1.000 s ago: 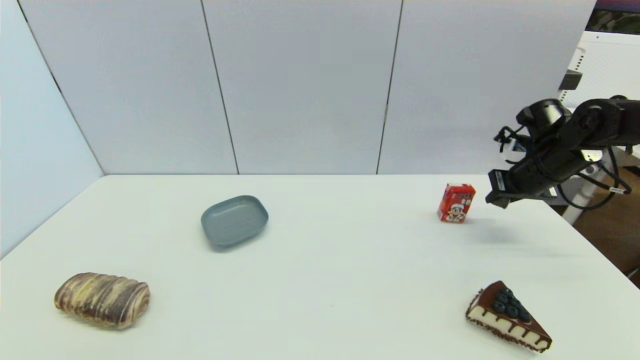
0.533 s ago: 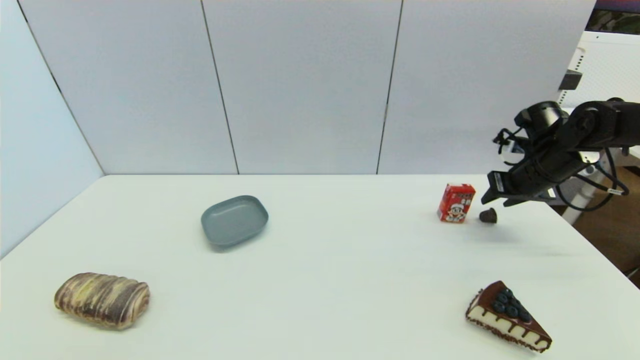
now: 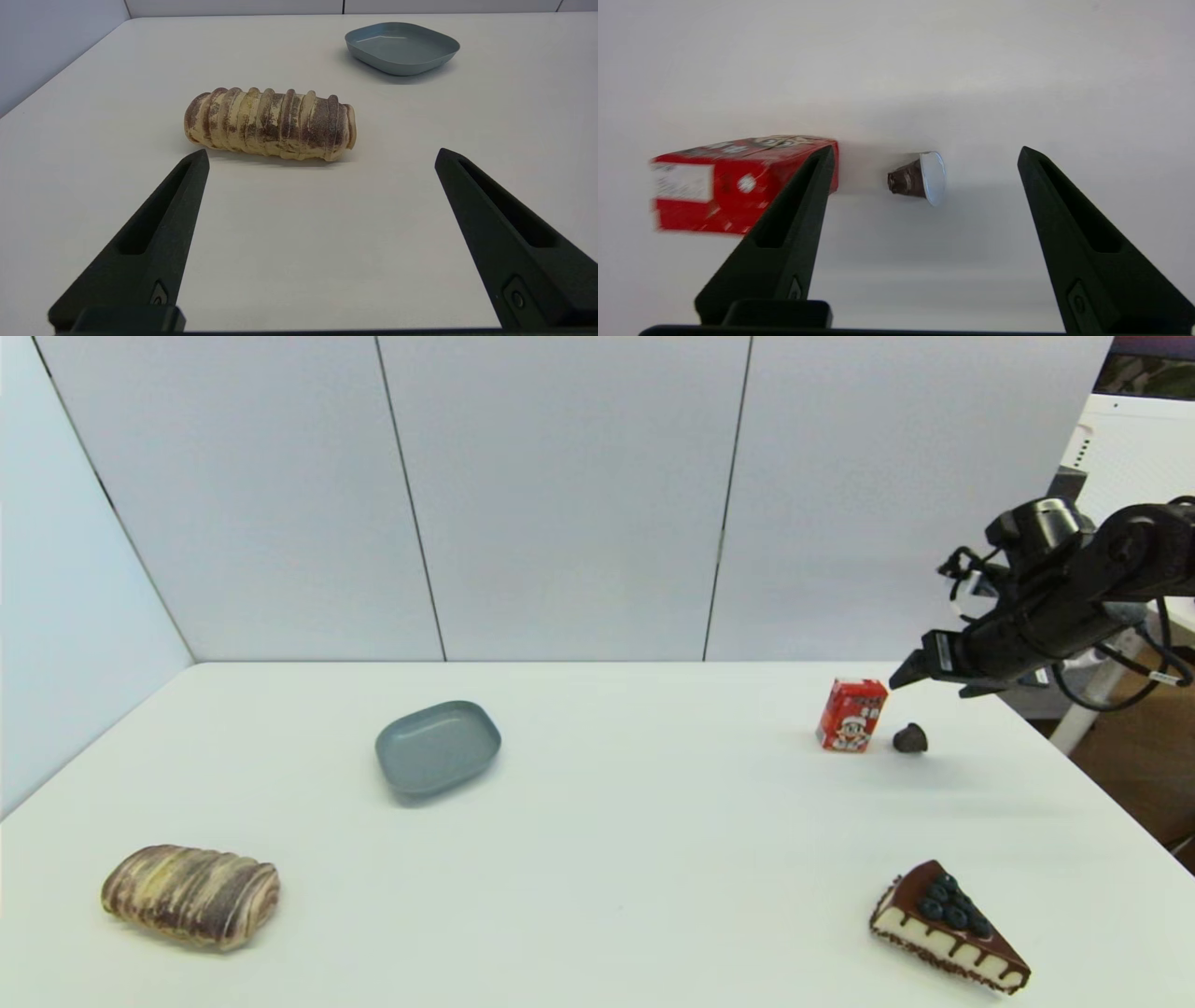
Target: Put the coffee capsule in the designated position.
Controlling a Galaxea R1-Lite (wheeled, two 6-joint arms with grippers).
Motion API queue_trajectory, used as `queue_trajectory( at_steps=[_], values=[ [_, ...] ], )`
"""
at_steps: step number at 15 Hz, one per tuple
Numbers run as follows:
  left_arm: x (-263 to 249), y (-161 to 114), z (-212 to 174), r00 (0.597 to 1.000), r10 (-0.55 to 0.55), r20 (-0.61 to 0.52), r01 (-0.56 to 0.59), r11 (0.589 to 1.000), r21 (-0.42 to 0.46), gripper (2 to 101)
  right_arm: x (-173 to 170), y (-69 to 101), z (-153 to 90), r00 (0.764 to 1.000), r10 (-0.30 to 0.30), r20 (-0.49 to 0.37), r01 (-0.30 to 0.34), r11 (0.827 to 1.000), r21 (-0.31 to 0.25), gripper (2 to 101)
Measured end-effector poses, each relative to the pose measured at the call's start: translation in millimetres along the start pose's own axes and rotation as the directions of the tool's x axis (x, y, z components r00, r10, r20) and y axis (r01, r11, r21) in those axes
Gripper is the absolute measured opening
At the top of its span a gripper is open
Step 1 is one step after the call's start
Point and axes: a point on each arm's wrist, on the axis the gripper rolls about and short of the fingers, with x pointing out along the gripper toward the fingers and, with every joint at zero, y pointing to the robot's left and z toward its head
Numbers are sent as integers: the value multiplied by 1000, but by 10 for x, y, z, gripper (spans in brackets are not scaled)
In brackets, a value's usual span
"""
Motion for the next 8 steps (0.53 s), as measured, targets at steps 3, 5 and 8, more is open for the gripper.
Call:
queue_trajectory(
  at_steps=[3, 5, 8],
  values=[
    [0, 0, 0, 1000, 0, 0, 0, 1000, 0, 979, -425, 21, 45, 994, 47, 95, -47, 999, -5, 850],
    [0, 0, 0, 1000, 0, 0, 0, 1000, 0, 979, -823, 60, 40, 979, 104, 177, -101, 995, -24, 880],
    [0, 0, 0, 1000, 0, 0, 0, 1000, 0, 979, -1445, 155, -123, 946, 166, 279, -153, 986, -67, 912]
  ],
)
